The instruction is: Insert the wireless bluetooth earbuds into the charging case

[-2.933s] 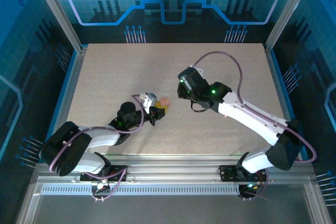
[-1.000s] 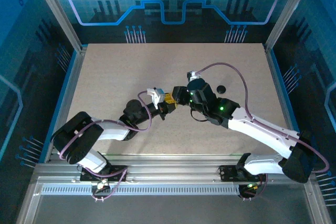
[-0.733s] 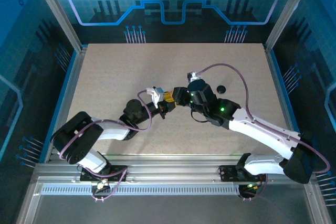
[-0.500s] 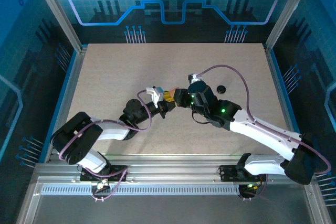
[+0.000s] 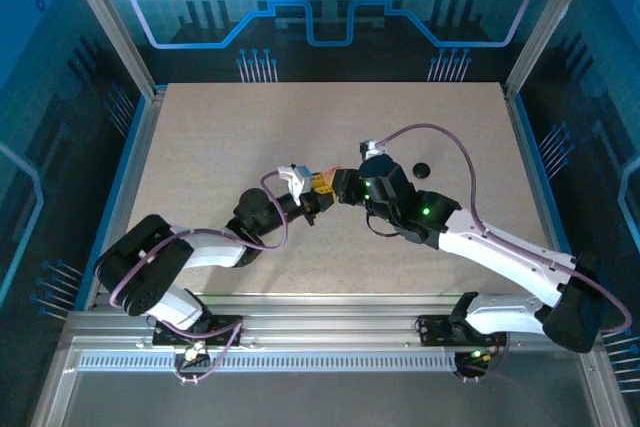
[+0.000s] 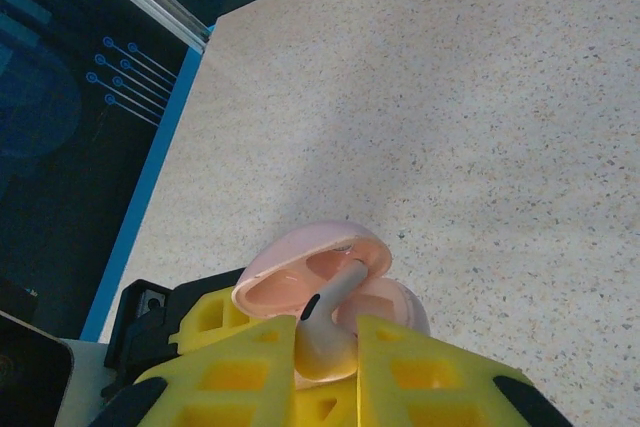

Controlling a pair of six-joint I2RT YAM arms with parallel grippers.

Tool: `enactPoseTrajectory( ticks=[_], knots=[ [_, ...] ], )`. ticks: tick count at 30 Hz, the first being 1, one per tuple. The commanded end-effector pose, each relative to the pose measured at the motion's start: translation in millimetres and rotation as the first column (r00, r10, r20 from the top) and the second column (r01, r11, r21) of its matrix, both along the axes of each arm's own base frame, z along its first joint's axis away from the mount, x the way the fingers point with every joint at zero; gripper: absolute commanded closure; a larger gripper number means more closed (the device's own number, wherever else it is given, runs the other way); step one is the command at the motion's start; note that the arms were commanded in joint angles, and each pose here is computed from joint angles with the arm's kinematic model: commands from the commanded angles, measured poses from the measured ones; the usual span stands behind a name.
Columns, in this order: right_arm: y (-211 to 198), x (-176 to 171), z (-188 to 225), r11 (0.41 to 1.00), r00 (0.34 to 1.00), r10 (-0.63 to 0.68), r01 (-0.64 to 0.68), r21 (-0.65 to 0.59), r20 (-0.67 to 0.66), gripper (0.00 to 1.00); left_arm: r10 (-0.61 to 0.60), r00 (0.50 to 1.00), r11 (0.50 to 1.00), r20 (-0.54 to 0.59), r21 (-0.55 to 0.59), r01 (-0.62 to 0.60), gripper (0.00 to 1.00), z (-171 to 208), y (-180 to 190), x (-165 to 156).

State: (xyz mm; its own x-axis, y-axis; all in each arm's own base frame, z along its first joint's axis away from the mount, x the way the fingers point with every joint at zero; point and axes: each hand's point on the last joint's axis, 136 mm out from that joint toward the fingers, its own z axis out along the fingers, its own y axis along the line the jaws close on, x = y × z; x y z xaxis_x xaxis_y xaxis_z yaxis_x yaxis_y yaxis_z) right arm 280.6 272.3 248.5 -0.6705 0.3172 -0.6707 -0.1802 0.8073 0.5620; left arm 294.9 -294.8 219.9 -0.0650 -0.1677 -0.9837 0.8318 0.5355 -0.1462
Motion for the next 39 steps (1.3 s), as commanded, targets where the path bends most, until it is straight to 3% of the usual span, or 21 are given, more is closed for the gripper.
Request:
enactPoseTrajectory(
  ticks=[1,23,39],
  knots=[
    [-3.9,-5.6,7.5,1.000,1.000,-0.004,0.004,-0.001,0.001,0.81,0.008,0.996,1.000,0.090,-0.009,-0.007,0.81,21.4,0.8,-3.2],
    [-19.8,-6.6,17.9,0.990,0.990,0.022,-0.003,0.138,-0.138,0.82,0.014,0.996,0.997,0.087,0.077,-0.021,0.81,2.4,2.0,-3.3],
    [-27.7,-18.4,10.8,0.960,0.908,0.121,-0.005,0.278,-0.402,0.82,-0.012,0.996,0.986,0.090,0.166,-0.003,0.81,-20.0,1.1,-8.0]
  ],
)
